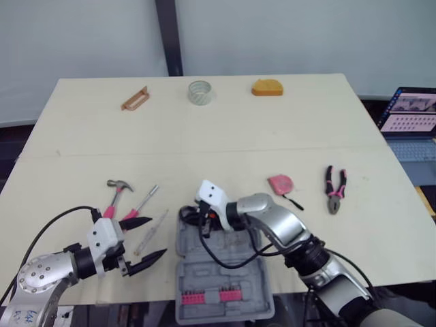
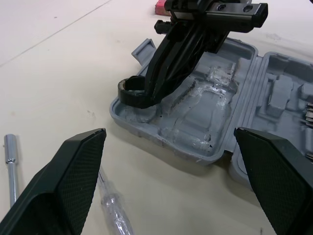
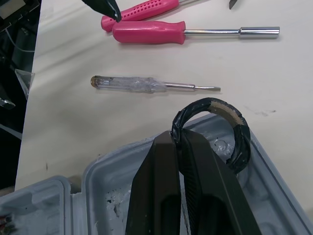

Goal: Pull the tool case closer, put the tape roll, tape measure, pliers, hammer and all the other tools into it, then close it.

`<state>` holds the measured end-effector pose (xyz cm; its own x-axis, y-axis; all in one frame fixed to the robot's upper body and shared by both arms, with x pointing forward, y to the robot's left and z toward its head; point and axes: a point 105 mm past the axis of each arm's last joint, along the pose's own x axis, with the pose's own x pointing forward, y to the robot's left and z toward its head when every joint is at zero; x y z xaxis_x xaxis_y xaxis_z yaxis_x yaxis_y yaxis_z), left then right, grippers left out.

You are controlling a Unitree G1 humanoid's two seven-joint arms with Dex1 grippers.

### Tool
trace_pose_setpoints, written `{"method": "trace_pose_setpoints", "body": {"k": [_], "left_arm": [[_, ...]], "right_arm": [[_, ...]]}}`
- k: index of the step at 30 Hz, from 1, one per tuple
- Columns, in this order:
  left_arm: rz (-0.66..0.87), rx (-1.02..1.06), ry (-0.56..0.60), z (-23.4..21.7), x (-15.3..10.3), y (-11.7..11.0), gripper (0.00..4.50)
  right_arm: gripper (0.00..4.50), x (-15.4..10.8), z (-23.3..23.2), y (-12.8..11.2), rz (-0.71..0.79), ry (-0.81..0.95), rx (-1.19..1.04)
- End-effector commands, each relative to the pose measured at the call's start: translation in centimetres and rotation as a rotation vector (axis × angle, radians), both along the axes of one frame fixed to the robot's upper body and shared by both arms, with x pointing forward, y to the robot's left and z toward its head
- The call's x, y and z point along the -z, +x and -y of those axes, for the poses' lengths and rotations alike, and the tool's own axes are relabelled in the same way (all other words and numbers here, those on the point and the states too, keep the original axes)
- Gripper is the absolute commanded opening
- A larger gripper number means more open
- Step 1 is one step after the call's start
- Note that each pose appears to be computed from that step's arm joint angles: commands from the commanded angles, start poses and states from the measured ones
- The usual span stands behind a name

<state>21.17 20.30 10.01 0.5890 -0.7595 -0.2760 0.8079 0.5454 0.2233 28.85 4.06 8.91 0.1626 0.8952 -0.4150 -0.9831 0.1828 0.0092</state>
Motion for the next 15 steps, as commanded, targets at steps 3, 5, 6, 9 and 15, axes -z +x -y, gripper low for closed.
{"method": "trace_pose_setpoints", "body": {"k": [3, 5, 6, 9, 15], "left_arm": [[0.035, -0.002, 0.005, -0.10, -0.47, 0.38, 4.50], [0.018, 0.000, 0.007, -0.07, -0.29, 0.38, 4.50], [0.013, 0.001, 0.010, -0.07, -0.24, 0.38, 4.50], [0.016, 0.000, 0.011, -0.14, -0.37, 0.54, 4.50], [0.018, -0.002, 0.011, -0.14, -0.44, 0.65, 4.50]], "right_arm": [[0.04, -0.17, -0.75, -0.13, 0.025, 0.016, -0.014], [0.04, -0.10, -0.82, -0.03, 0.026, 0.016, -0.012], [0.04, -0.03, -0.83, 0.01, 0.026, 0.014, -0.009], [0.04, 0.27, -0.80, 0.21, 0.028, 0.006, 0.002], [0.04, 0.58, -1.00, 0.33, 0.029, -0.001, 0.003]]}}
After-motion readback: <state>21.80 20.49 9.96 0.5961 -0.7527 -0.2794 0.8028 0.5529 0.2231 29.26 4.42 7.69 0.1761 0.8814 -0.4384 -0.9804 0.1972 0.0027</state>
